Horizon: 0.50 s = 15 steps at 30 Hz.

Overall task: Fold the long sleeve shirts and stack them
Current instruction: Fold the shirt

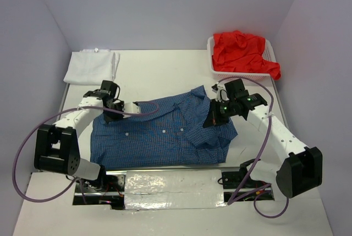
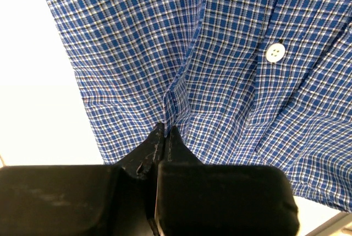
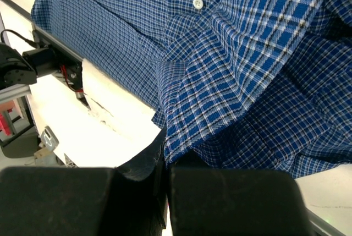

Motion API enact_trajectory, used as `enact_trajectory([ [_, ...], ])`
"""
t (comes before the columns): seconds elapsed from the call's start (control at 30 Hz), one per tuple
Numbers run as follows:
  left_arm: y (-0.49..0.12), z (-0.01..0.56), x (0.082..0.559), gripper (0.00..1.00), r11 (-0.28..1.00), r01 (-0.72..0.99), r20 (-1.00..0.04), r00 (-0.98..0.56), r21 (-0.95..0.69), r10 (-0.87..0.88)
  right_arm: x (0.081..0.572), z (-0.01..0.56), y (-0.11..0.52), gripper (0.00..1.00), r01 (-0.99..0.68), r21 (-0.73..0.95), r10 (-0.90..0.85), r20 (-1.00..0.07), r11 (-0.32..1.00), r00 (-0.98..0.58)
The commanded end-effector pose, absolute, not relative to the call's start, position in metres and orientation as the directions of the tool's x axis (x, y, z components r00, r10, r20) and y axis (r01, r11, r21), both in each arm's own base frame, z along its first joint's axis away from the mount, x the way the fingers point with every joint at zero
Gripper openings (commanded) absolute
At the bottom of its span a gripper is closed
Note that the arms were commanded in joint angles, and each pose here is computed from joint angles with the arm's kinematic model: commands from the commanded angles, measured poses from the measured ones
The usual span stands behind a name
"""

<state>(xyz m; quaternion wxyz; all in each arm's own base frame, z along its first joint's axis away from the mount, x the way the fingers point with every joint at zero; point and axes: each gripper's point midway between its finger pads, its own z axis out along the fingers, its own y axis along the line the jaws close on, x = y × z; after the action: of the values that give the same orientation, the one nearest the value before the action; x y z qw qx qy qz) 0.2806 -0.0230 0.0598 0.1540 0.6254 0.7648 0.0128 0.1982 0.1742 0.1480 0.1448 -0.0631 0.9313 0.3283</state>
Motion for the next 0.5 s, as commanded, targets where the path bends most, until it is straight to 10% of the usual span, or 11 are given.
enact_trajectory([
  [0.0, -0.023, 0.064, 0.281, 0.00, 0.242, 0.955, -0.223, -0.202, 0.170, 0.954, 0.211, 0.165, 0.174, 0.01, -0.254, 0.584, -0.027, -0.369, 0.771, -0.929],
  [0.47, 0.034, 0.175, 0.384, 0.00, 0.346, 0.790, -0.267, -0.238, 0.507, 0.934, 0.259, 0.254, 0.148, 0.00, -0.275, 0.571, 0.000, -0.434, 0.773, -0.901],
])
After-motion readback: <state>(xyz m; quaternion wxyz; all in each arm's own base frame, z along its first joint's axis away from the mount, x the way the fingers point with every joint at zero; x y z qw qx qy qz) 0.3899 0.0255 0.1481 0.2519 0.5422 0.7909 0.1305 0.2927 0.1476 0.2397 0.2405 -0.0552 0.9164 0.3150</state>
